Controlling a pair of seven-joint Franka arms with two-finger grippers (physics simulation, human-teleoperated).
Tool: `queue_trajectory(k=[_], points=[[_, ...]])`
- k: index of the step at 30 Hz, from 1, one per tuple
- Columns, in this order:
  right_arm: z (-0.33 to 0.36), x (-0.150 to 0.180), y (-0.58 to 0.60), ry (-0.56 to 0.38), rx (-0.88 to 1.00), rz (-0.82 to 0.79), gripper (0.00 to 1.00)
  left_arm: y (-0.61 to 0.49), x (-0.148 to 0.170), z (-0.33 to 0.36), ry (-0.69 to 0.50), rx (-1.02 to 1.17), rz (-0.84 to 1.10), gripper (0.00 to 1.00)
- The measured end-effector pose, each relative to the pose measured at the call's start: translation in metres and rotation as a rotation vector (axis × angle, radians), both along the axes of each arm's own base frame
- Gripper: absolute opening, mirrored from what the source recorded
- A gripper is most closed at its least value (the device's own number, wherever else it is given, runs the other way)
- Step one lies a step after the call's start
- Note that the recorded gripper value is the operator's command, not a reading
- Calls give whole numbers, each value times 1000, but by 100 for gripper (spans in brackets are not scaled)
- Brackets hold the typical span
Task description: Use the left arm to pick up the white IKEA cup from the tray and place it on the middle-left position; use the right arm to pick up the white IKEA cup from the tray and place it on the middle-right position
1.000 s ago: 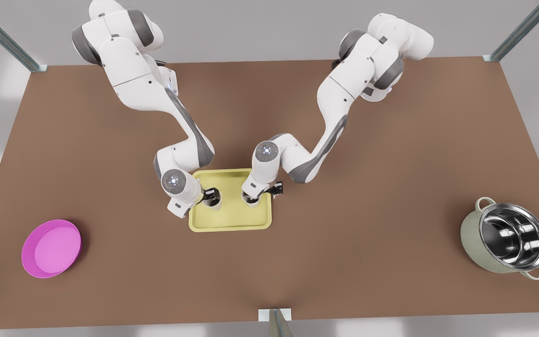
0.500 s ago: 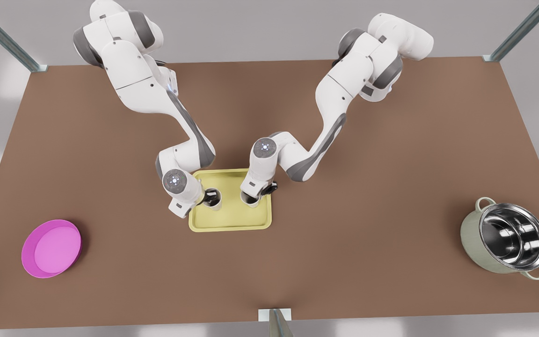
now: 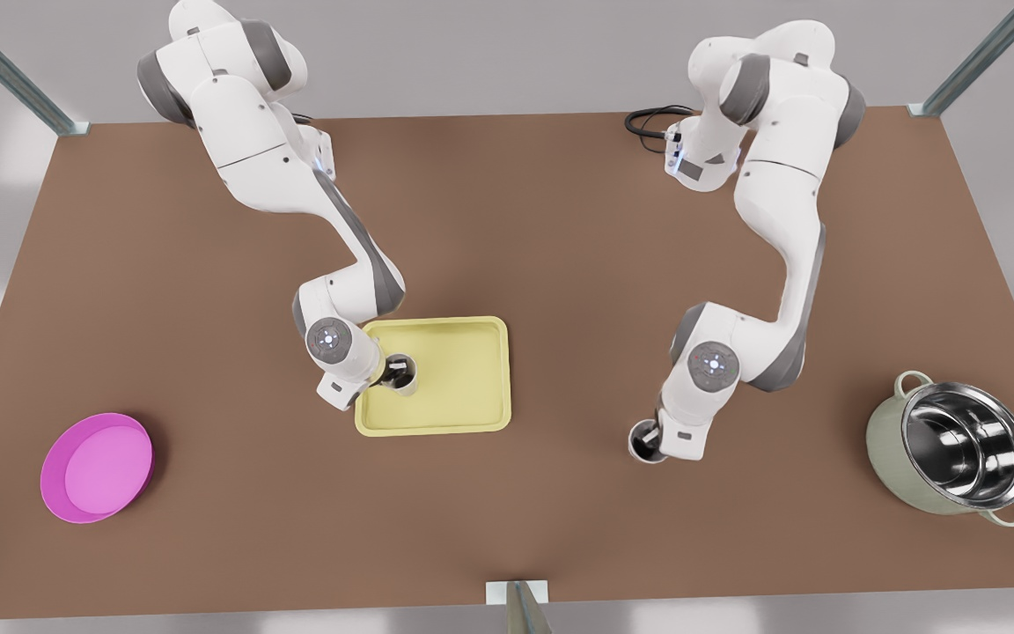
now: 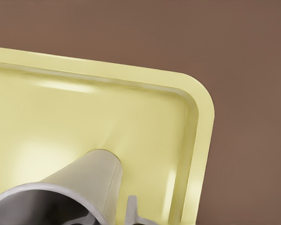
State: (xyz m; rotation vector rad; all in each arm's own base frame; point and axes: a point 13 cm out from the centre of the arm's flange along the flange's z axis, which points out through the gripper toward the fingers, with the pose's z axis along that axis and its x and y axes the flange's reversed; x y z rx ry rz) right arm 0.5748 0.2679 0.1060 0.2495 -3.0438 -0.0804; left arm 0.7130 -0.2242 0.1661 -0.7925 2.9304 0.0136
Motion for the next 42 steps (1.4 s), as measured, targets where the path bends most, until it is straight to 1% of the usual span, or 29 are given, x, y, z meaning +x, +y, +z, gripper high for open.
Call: queue_trajectory(k=[1,3,9,10,11,12,15,18,20,24,26,30,31,33,34,35,36,37,39,40,41,42], points=[[0,0,0,0,0,0,29,11,1,-6,3,2,-14,15],[1,1,0,-1,1,-2,26,19,4,-14,-1,3,-56,15],[13,5,1,-18,8,-5,26,28,14,-42,-17,1,-167,15],[18,6,1,-23,10,-5,26,28,14,-50,-17,-2,-182,18],[20,6,1,-24,11,-4,25,27,16,-53,-21,-5,-196,36],[20,6,2,-24,12,-4,22,26,17,-54,-26,-8,-211,100],[27,8,0,-32,15,-8,23,24,21,-52,-44,-22,-253,100],[47,22,-21,-60,23,-45,23,19,24,-50,-56,-37,-303,100],[53,26,-39,-63,23,-69,23,19,16,-28,-54,-22,-343,100],[59,29,-91,-60,20,-123,22,7,-5,119,-91,12,-415,100],[59,29,-114,-56,18,-145,22,41,3,196,-111,4,-388,100],[48,26,-156,-37,11,-178,23,114,-16,241,-28,-6,-374,100],[38,20,-162,-24,8,-178,26,123,-21,243,-6,-9,-381,100],[24,13,-168,-17,3,-171,49,124,-28,246,20,-13,-411,100],[21,13,-172,-20,0,-169,53,141,-30,250,31,-1,-399,100],[20,14,-174,-25,-2,-165,60,167,-47,252,53,2,-368,100],[19,15,-175,-31,-2,-161,61,181,-65,254,65,-10,-359,100],[20,16,-175,-36,1,-156,62,186,-70,255,64,-26,-362,100],[20,19,-175,-46,4,-146,64,190,-70,251,62,-50,-382,100],[21,20,-175,-51,6,-140,71,190,-70,249,61,-56,-396,100],[25,23,-175,-61,8,-135,81,190,-69,248,57,-61,-411,100],[35,28,-174,-81,12,-130,84,189,-69,249,53,-64,-427,100]])
